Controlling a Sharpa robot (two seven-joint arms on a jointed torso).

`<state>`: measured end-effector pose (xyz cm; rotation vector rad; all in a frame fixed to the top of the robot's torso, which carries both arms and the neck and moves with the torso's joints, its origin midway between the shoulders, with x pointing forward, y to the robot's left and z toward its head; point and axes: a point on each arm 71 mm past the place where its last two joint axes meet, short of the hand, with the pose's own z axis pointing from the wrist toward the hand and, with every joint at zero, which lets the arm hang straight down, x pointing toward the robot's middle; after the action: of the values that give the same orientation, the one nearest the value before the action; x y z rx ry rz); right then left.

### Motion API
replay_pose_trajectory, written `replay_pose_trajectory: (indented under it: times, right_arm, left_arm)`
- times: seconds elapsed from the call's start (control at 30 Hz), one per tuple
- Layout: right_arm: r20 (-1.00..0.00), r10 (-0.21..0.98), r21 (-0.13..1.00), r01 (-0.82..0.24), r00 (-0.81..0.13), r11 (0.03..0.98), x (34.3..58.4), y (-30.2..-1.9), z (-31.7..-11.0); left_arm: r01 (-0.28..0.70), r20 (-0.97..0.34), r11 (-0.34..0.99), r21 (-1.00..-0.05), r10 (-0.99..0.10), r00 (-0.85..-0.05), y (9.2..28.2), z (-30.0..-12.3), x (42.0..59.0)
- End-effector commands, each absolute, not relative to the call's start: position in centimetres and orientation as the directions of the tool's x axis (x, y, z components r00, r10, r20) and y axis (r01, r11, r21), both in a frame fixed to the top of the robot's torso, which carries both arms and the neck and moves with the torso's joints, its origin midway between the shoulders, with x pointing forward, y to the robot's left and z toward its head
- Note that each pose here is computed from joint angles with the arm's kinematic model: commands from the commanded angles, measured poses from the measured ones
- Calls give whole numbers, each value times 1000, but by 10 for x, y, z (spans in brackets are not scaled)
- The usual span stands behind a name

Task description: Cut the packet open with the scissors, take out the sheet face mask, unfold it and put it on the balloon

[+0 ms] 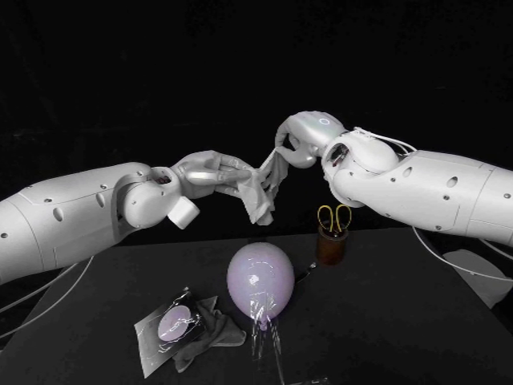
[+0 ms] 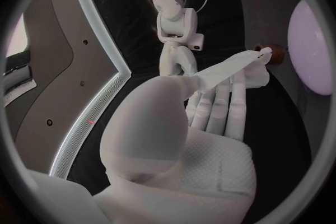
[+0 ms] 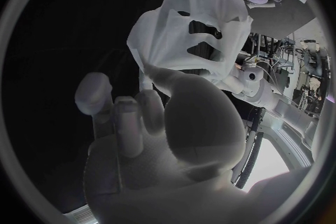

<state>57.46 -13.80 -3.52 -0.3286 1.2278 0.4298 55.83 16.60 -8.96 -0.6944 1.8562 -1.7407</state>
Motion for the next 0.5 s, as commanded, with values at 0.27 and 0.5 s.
replay_pose_trajectory:
  times: [0.27, 0.5]
  right_arm:
    - [-975, 105, -8, -508, 195, 861, 586, -132, -49]
    - [-986, 153, 102, -491, 65, 865, 593, -135, -64]
  left_arm:
    - [-139, 186, -126, -982, -569, -801, 158, -93, 543]
    - [-178, 243, -166, -970, -608, -756, 158, -100, 539]
